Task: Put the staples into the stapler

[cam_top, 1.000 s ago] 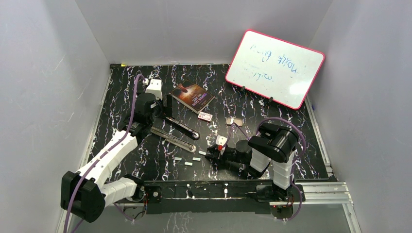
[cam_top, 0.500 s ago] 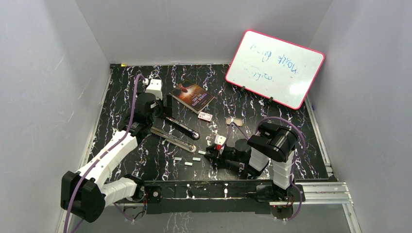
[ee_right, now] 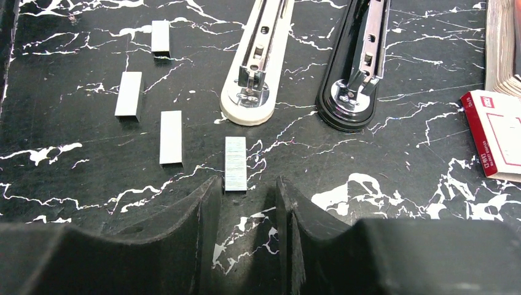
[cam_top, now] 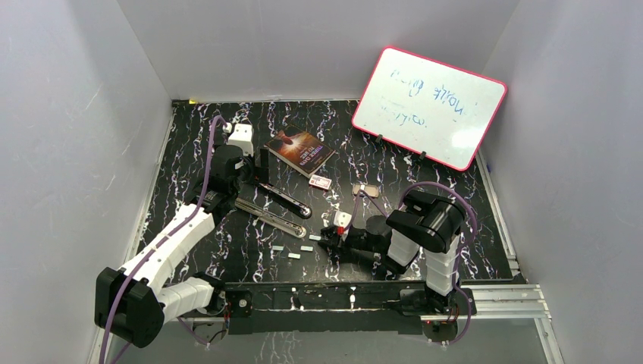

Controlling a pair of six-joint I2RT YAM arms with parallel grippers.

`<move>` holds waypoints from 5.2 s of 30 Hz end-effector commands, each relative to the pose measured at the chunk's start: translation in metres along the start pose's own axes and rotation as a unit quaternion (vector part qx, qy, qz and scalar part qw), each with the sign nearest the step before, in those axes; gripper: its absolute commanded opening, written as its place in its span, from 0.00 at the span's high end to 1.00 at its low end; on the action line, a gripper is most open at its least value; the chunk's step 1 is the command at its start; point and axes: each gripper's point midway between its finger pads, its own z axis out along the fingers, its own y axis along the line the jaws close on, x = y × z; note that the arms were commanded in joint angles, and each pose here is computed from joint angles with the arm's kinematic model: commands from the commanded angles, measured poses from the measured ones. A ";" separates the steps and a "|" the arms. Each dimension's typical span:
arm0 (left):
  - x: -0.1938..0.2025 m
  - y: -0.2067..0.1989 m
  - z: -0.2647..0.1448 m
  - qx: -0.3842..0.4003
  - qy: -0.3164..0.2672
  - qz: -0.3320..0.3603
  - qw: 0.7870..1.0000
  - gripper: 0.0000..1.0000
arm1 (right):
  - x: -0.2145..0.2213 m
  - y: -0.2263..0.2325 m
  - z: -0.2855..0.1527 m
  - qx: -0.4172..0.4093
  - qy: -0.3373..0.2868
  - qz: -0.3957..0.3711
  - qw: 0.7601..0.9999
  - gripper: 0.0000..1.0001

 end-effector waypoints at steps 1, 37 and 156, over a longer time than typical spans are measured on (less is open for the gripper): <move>-0.014 0.003 -0.008 0.000 -0.019 -0.001 1.000 0.12 | 0.025 0.012 -0.005 -0.033 0.047 0.003 0.998 0.54; 0.027 0.028 0.013 -0.090 0.084 -0.009 0.992 0.12 | -0.103 -0.067 0.036 0.034 0.022 0.030 0.999 1.00; 0.130 0.043 0.003 -0.119 0.264 0.042 0.956 0.12 | -0.090 -0.021 0.113 0.077 0.145 0.126 0.978 1.00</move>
